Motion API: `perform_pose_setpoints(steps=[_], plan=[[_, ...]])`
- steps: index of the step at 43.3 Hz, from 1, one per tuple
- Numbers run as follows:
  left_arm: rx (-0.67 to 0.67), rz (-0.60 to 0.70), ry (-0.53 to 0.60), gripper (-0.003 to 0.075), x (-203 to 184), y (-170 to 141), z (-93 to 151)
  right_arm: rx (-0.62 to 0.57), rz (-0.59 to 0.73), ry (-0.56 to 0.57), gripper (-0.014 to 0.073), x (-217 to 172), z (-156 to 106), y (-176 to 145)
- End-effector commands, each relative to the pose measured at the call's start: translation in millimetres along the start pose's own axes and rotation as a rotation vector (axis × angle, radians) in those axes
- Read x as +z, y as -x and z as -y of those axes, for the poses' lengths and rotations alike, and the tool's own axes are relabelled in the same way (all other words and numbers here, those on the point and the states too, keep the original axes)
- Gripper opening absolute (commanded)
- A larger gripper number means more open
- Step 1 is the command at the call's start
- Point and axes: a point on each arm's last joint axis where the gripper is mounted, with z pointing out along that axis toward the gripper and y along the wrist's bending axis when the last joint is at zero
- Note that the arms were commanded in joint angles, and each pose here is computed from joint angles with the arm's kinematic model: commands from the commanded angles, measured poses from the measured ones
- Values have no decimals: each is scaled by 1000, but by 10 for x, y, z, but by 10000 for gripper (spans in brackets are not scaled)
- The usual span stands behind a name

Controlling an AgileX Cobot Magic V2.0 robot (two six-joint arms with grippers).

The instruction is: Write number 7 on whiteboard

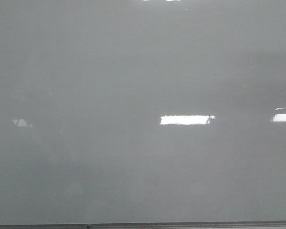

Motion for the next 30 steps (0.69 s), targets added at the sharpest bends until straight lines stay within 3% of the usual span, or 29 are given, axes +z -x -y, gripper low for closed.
perform_pose_setpoints(steps=[1,7,11,18,30], plan=[[-262,73,-37,655,66,169,34,4,101,5,633,-21,-16,183],[-594,-8,-10,638,343,108,11,4,110,5,633,-22,-16,191],[-728,-52,57,638,546,38,-41,4,113,5,633,-22,-16,194],[-758,-126,180,638,897,-78,-134,4,112,8,633,-22,-18,193],[-752,-225,272,638,1484,-112,-193,-1,109,37,633,-23,-40,191]])
